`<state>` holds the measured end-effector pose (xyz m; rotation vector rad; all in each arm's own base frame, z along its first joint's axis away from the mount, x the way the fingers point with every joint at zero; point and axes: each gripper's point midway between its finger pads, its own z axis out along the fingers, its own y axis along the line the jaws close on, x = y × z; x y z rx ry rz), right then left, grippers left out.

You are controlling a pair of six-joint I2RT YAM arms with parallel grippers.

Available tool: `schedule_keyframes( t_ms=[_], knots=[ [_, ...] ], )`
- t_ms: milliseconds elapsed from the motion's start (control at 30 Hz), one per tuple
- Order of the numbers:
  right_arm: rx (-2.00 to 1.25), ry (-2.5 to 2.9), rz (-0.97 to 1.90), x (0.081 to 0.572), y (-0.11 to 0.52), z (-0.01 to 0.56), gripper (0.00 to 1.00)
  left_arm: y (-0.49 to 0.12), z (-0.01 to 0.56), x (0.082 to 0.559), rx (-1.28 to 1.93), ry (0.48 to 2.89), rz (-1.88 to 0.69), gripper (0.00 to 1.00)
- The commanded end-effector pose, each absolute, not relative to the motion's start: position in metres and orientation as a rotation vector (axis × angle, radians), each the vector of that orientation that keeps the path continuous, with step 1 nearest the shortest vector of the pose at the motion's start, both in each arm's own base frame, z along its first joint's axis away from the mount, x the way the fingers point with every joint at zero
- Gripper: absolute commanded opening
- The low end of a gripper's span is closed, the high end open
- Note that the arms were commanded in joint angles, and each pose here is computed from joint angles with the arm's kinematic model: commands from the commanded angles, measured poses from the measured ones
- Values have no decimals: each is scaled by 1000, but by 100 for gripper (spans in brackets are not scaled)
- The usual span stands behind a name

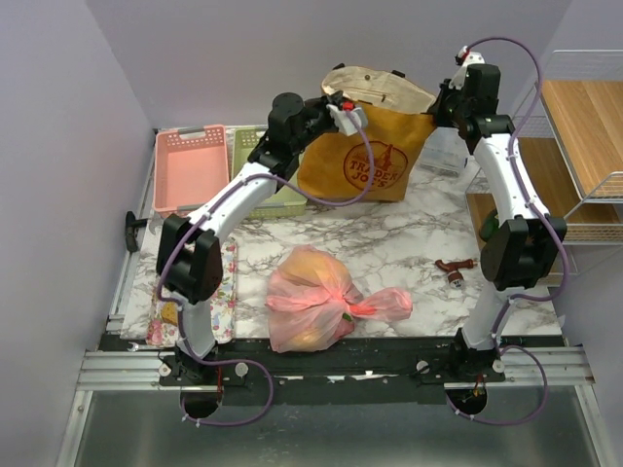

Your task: Untie the knot of the grocery bags and take out the mixed food

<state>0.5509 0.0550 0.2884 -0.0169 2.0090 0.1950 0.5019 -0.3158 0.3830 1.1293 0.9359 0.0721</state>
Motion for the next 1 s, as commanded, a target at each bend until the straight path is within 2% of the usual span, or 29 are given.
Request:
schedule_keyframes(
  t_ms=[0, 167, 300, 333, 367, 400, 467, 500, 533, 600, 700, 833, 967],
  knots=[
    [45, 1623, 260, 580, 58, 404, 1, -296, 465, 539, 859, 885, 233, 0],
    [81, 1574, 242, 615, 54, 392, 1, -302, 471, 575, 840, 833, 343, 0],
    [100, 1566, 207, 632, 49, 375, 1, -308, 431, 601, 936, 843, 388, 2],
    [100, 1585, 205, 635, 49, 365, 1, -307, 421, 605, 958, 853, 400, 11],
    [95, 1611, 202, 636, 50, 352, 1, -305, 410, 608, 979, 863, 417, 29],
    [71, 1649, 210, 636, 53, 336, 12, -302, 402, 610, 990, 878, 427, 46],
    [36, 1709, 226, 632, 58, 313, 62, -295, 396, 604, 989, 922, 405, 77],
    [23, 1729, 231, 629, 60, 308, 79, -290, 399, 594, 983, 947, 371, 89],
    [2, 1735, 240, 625, 63, 310, 86, -288, 400, 585, 983, 971, 328, 94],
    [-49, 1721, 264, 614, 69, 326, 92, -282, 407, 554, 992, 1025, 225, 98],
    [-149, 1681, 334, 591, 85, 361, 96, -273, 414, 502, 1039, 1105, 94, 99],
    [-344, 1639, 402, 545, 105, 409, 98, -253, 394, 434, 1119, 1348, -99, 99],
    [-529, 1628, 441, 488, 118, 430, 100, -237, 365, 331, 1308, 1478, -405, 98]
  ],
)
